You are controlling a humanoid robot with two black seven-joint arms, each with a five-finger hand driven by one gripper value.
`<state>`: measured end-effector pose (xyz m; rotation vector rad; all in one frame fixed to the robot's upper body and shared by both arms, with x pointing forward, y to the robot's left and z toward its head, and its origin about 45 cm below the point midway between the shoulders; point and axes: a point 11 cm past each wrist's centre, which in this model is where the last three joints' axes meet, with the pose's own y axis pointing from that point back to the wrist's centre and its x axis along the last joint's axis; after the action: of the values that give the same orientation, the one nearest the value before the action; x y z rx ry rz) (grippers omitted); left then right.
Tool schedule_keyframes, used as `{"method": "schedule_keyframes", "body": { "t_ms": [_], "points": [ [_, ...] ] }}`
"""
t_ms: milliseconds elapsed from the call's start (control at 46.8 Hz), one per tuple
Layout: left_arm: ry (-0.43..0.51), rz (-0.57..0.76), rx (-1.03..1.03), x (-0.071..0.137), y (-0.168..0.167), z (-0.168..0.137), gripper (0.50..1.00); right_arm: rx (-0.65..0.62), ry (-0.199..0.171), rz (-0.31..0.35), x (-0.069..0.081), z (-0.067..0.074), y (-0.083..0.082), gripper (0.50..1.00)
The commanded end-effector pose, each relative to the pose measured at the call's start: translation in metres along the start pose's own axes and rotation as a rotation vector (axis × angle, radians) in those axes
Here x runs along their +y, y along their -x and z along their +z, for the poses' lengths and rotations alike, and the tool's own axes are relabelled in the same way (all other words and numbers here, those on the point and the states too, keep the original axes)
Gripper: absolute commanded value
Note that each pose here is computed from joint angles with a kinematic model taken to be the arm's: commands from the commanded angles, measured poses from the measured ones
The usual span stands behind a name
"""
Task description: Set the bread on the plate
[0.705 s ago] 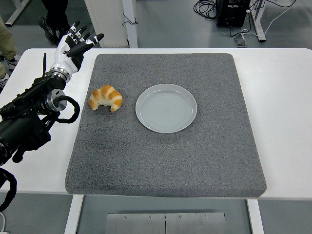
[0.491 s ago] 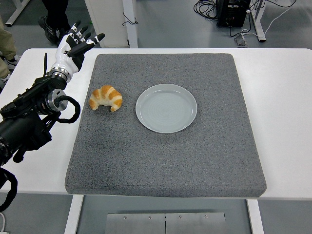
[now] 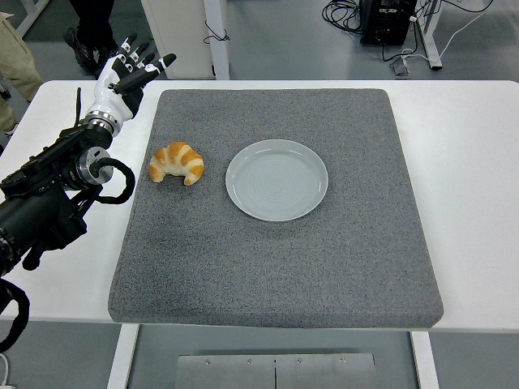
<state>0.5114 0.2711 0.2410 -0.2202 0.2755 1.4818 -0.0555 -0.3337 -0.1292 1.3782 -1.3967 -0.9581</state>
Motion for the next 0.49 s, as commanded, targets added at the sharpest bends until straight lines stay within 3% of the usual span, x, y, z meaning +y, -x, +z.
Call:
{"method": "schedule_keyframes", "body": {
  "t_ms": [0,470],
  "points": [
    [0.004,0.002,0.001,0.0,0.0,0.001,0.981,0.0,0.0,-0.002,0.0,0.0,0.001,1.0],
    [0.003,-0.096,-0.045,0.005,0.009,0.013,0.981,0.001,0.0,0.0,0.0,0.0,0.0,1.0]
  ]
}}
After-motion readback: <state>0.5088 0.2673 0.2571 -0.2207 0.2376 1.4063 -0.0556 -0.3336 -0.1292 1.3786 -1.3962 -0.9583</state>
